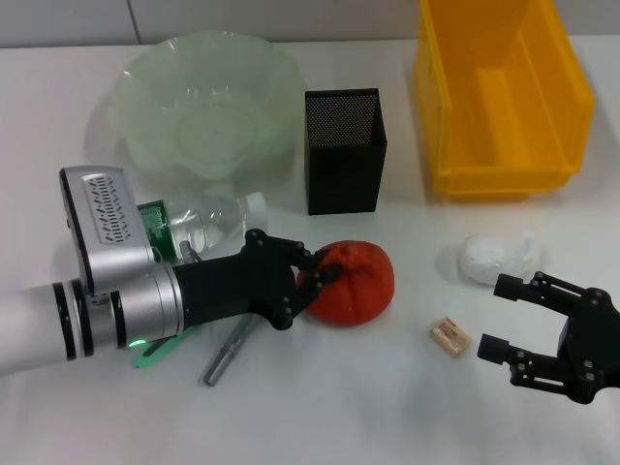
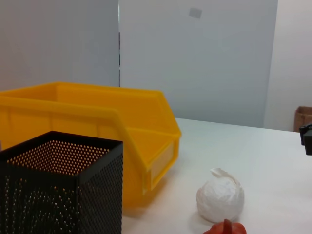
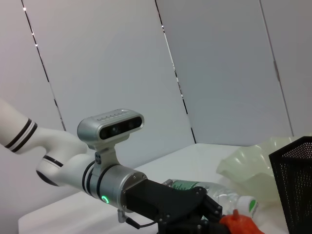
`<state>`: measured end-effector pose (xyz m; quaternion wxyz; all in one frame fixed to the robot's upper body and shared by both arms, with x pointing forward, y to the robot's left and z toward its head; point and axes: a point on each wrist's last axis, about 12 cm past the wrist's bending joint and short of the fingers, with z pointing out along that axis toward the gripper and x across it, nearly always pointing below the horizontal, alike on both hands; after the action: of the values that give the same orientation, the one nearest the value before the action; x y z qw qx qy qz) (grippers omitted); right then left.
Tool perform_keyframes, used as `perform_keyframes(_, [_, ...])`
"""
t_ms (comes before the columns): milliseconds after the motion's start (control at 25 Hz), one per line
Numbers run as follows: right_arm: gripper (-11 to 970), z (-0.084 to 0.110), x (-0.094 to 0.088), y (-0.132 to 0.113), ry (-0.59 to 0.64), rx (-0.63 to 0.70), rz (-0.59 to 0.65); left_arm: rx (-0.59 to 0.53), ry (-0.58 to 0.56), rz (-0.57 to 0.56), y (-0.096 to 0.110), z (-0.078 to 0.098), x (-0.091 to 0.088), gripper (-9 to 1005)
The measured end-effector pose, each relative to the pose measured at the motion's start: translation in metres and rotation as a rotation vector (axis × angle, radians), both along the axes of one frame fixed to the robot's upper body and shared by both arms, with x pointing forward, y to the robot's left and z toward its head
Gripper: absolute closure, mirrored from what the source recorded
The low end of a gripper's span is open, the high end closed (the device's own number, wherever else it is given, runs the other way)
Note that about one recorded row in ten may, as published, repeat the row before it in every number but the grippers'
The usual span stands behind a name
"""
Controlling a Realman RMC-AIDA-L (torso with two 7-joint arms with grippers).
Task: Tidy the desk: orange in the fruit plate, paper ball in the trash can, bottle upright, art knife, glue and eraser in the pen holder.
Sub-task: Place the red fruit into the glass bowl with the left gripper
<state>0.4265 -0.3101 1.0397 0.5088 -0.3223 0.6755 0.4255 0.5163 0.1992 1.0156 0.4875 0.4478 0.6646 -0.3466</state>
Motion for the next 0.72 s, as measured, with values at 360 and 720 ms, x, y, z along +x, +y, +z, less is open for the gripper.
perform_keyframes(360, [202, -0.001, -0.001, 0.001, 0.006, 0.005, -0.001, -0.166, -0.027, -0.042, 0.012, 0.017, -0.014, 898])
perform_keyframes(720, [206, -0.001, 0.003, 0.005, 0.009, 0.017, 0.011, -0.351, -0.077, 0.102, 0.058, 0.053, -0.001, 921])
